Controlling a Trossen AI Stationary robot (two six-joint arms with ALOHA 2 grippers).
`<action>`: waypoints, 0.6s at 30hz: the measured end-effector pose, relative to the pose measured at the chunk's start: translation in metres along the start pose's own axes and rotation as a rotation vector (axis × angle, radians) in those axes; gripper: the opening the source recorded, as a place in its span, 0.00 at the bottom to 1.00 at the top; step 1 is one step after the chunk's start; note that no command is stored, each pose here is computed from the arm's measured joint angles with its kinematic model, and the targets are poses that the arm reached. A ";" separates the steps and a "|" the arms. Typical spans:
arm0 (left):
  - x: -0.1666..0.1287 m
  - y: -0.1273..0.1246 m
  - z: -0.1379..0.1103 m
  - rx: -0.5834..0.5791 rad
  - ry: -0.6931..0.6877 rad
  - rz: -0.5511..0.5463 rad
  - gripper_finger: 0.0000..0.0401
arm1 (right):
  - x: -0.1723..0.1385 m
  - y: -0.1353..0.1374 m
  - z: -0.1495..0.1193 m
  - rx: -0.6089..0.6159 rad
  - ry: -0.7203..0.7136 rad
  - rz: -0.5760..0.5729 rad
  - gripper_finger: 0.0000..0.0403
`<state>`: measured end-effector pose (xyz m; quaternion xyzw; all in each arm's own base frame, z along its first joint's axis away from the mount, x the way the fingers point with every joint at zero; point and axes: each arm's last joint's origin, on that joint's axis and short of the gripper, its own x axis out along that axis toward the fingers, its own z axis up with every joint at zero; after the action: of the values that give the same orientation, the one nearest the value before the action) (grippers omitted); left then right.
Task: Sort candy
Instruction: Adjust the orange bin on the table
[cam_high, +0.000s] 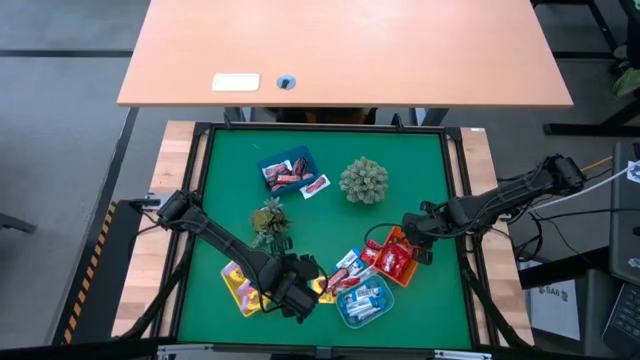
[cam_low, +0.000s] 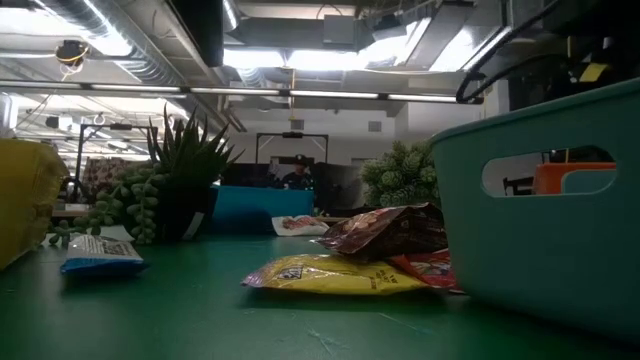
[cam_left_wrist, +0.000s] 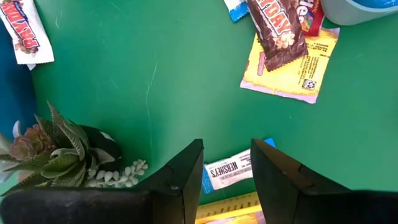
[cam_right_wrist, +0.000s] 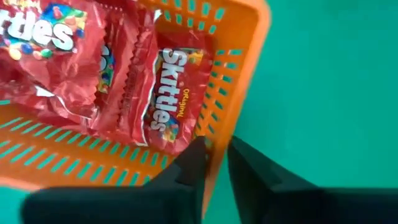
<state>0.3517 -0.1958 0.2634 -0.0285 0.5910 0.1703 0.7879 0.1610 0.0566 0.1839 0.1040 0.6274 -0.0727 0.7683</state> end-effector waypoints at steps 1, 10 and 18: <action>0.000 0.000 0.000 -0.001 0.000 0.000 0.30 | 0.001 -0.001 -0.001 0.000 0.005 -0.004 0.14; 0.000 0.001 0.001 0.089 -0.005 0.006 0.30 | -0.001 0.001 0.002 -0.130 -0.019 0.011 0.06; 0.000 0.000 0.004 0.120 -0.052 0.022 0.30 | -0.009 0.002 0.010 -0.285 -0.101 -0.078 0.05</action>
<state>0.3552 -0.1947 0.2642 0.0297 0.5798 0.1439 0.8014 0.1692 0.0561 0.1948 -0.0342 0.5954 -0.0177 0.8025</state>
